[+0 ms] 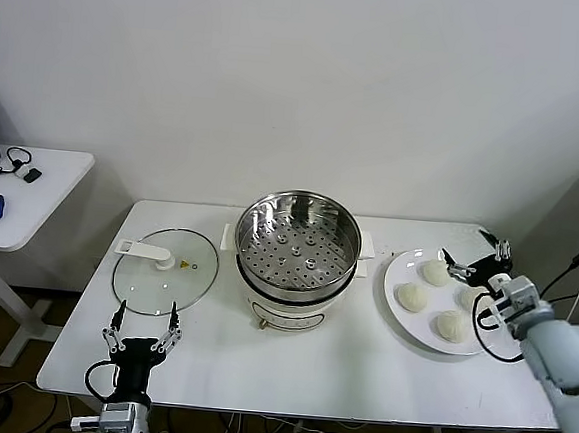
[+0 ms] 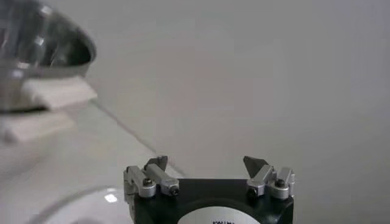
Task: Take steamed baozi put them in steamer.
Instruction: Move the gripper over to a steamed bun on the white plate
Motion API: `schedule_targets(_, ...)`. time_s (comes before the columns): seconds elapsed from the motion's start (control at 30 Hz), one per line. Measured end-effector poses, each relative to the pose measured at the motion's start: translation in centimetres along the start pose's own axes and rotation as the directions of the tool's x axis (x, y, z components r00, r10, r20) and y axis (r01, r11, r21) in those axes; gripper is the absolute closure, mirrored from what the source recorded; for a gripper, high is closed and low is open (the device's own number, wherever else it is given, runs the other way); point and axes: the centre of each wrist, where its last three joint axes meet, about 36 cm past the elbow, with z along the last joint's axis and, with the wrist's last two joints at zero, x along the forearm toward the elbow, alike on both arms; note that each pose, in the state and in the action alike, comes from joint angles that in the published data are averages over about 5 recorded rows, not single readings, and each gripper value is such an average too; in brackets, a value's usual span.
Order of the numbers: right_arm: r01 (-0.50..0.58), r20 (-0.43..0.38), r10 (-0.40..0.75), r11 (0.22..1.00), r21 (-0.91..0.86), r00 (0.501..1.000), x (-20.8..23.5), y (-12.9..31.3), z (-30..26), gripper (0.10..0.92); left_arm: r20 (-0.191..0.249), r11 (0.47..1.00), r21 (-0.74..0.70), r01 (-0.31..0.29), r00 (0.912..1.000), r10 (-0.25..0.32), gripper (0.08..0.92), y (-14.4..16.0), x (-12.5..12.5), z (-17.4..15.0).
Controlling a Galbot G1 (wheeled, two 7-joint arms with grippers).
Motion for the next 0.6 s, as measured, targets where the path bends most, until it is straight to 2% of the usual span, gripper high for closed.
schedule_targets(0.23,0.215,-0.098,-0.196,0.945,0.245,0.976,-2.1,-4.9,-2.0,0.2,-0.004,1.0,0.01,0.002,1.0,-0.002,0.177,-0.2,0.1,0.3)
schedule_targets(0.6,0.49,-0.266,-0.413,0.763,0.422,0.871,-6.3,-10.9,-6.0,0.2,-0.009,1.0,0.03,-0.001,1.0,0.002,0.177,-0.5,0.0,0.6)
